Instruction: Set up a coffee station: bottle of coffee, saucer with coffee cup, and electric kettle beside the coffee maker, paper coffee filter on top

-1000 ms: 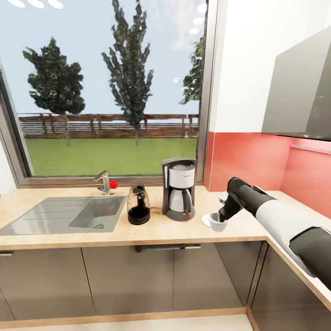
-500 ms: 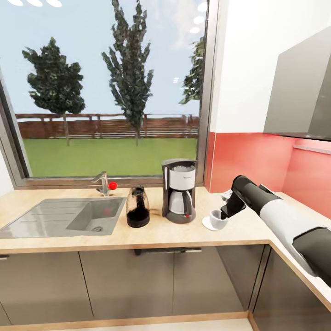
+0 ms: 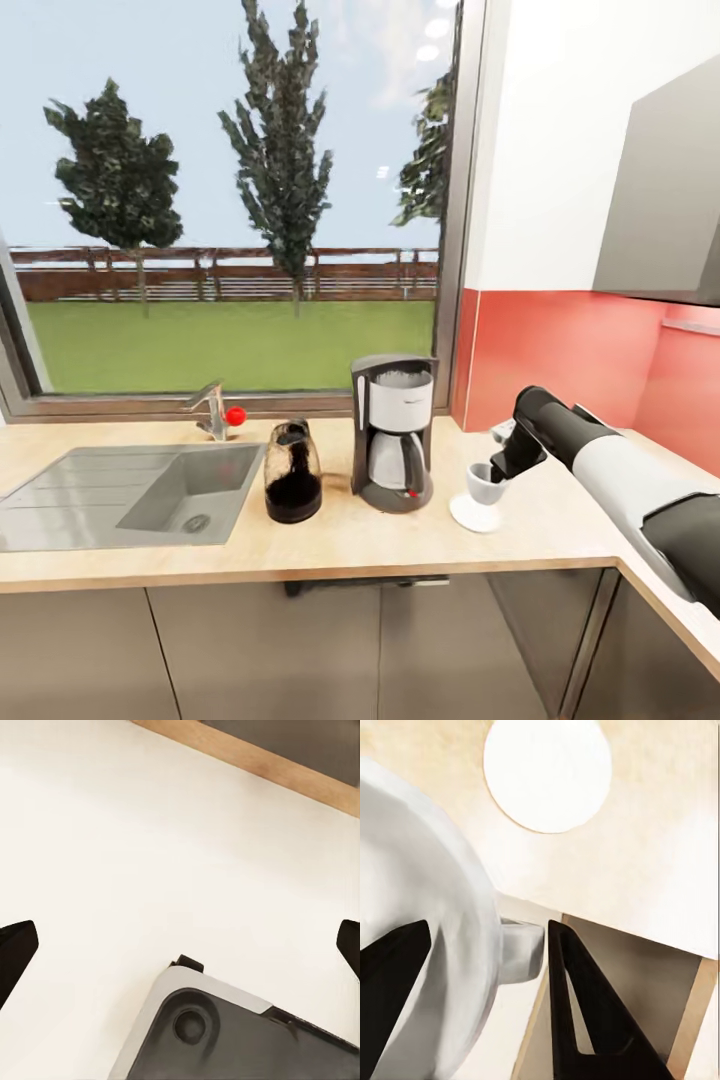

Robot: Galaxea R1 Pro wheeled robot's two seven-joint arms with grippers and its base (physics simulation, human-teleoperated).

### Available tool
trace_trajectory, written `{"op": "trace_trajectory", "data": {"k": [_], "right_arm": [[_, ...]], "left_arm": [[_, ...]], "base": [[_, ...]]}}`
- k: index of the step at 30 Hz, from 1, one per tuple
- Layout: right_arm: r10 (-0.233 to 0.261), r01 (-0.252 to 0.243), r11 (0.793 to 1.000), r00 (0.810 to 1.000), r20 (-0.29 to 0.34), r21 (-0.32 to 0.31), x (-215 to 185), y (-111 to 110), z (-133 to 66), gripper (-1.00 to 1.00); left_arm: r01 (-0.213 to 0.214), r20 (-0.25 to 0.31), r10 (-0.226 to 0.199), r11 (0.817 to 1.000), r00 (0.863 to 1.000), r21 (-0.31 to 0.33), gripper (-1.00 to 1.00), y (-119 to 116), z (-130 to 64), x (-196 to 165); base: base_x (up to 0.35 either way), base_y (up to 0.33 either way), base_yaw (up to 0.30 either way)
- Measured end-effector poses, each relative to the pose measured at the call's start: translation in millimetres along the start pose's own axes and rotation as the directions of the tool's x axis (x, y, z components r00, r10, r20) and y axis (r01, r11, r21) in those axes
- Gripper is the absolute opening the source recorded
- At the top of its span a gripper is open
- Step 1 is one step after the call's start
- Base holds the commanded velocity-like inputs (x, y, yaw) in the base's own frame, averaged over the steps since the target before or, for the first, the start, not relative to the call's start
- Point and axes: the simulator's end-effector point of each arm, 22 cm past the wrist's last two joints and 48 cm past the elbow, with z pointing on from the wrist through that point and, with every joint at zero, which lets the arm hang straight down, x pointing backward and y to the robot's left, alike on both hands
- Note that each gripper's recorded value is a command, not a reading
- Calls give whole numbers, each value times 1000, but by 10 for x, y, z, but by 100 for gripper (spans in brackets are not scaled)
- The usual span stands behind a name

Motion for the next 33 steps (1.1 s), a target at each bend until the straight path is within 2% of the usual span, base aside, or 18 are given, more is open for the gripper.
{"op": "trace_trajectory", "data": {"k": [12, 29, 33], "right_arm": [[8, -8, 1000, 1000, -14, -1, 50, -17, 37, -100], [28, -28, 1000, 999, -29, 5, 133, -119, 114, -100], [27, -26, 999, 999, -29, 29, 126, -168, 144, -100]], "left_arm": [[0, -4, 0, 1000, 1000, -4, 100, 21, -1, 12], [-1, -2, 1, 1000, 1000, -3, 100, 6, 53, 9], [-4, -2, 4, 1000, 1000, -1, 100, -8, 84, 14]], "base": [[295, 0, 0], [13, 0, 0], [0, 0, 0]]}}
